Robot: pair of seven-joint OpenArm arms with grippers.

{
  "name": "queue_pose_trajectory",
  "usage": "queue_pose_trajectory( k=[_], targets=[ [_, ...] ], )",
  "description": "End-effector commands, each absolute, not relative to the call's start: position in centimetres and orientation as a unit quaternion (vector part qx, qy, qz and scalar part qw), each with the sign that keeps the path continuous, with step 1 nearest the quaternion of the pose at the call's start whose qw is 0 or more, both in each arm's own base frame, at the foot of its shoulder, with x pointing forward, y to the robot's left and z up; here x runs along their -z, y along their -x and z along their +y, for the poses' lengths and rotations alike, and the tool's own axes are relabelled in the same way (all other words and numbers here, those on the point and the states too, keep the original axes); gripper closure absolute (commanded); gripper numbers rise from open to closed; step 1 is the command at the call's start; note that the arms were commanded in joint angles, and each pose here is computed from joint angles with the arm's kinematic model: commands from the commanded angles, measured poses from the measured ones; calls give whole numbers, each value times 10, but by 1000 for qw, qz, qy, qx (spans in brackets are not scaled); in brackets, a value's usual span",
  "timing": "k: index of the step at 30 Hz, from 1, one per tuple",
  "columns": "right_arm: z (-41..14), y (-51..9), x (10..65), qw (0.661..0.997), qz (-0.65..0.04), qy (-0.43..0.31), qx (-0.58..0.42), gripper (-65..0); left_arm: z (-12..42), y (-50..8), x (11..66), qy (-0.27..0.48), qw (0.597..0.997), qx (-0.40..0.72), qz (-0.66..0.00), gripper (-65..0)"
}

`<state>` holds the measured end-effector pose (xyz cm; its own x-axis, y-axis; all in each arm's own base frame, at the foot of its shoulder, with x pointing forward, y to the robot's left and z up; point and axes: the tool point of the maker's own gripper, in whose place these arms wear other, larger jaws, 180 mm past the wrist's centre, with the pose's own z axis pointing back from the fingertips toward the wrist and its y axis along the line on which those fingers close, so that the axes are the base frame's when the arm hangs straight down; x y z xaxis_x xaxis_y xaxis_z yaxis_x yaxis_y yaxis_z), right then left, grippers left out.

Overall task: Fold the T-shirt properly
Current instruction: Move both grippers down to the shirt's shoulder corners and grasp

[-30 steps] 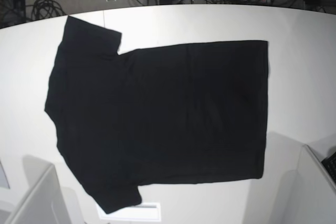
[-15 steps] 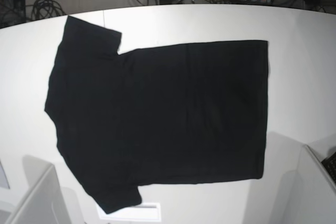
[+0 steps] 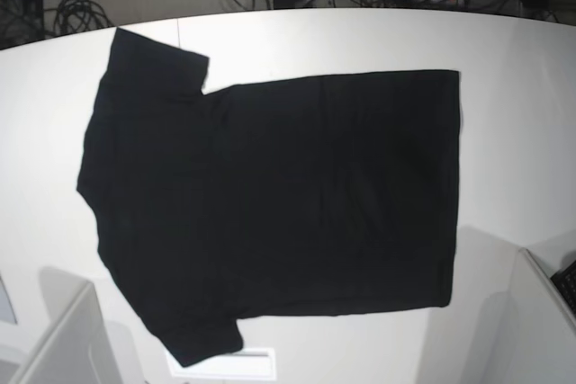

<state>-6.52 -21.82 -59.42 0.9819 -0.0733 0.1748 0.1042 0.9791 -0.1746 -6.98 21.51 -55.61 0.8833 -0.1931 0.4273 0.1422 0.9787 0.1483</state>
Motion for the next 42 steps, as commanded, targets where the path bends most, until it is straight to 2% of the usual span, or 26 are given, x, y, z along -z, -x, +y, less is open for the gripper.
queue_pose_trajectory(
  k=[1,10,21,31,32,34,36,39,40,42],
  targets=[
    [-223,68,586,990,-88,99,47,0,226,70,545,-69,965,90,-236,0],
    [-265,26,516,966,-158,164,120,0,245,25,473,-103,935,93,-327,0],
    [-311,-38,416,922,-263,239,154,0,220,-10,399,-83,908,119,-393,0],
    [-304,-109,375,894,-348,228,165,0,205,-54,359,-76,874,122,-464,0],
    [-303,-117,370,893,-352,225,168,-8,205,-59,358,-77,871,121,-470,0],
    [-300,-131,364,891,-359,217,173,-167,214,-68,355,-83,867,101,-481,0],
    [-291,-145,365,898,-362,195,157,-254,226,-71,350,-82,866,57,-490,0],
    [-267,-159,374,919,-351,133,117,-275,254,-82,341,-87,854,-26,-512,0],
    [-257,-164,376,925,-348,104,112,-276,266,-83,337,-95,850,-45,-517,-48],
    [-260,-163,376,927,-337,66,147,-278,282,-85,330,-111,841,-61,-525,-224]
  ],
)
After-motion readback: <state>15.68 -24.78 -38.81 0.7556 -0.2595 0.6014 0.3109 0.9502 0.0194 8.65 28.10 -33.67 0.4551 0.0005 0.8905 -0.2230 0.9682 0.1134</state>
